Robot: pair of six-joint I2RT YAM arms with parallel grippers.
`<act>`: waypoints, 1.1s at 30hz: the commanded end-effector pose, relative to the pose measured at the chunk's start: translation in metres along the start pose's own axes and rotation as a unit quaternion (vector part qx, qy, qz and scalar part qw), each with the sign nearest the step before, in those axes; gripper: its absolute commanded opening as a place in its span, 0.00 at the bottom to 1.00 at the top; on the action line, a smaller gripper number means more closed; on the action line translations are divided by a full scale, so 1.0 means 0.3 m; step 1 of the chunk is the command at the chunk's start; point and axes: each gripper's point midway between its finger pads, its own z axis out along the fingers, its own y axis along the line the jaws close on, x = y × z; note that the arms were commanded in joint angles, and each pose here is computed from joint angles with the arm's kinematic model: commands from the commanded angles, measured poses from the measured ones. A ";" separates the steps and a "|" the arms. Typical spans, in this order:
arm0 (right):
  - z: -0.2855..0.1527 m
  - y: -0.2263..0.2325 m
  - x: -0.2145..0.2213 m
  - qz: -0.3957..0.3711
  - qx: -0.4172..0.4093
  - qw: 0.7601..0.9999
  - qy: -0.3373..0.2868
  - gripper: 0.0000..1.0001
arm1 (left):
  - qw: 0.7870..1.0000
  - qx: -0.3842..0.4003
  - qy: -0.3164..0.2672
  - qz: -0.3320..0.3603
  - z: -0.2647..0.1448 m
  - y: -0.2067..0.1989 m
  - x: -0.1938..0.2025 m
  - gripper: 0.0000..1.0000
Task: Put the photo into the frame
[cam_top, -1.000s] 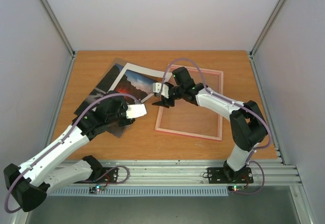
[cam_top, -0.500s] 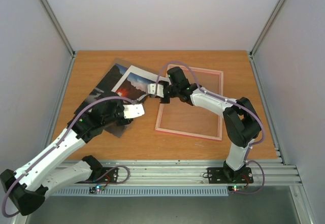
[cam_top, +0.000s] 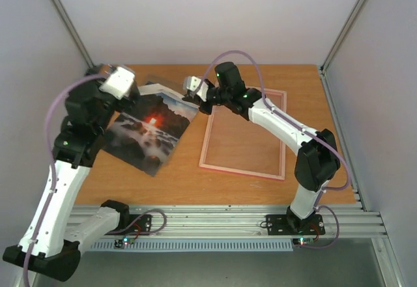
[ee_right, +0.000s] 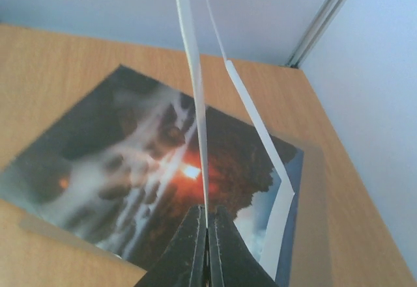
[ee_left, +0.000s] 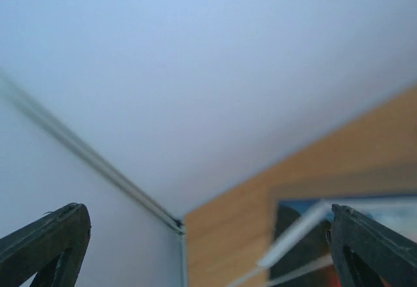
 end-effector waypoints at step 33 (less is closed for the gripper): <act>-0.452 -0.166 0.615 0.672 0.063 0.730 0.106 0.01 | 0.985 0.010 0.040 -0.165 0.191 0.123 0.014 0.99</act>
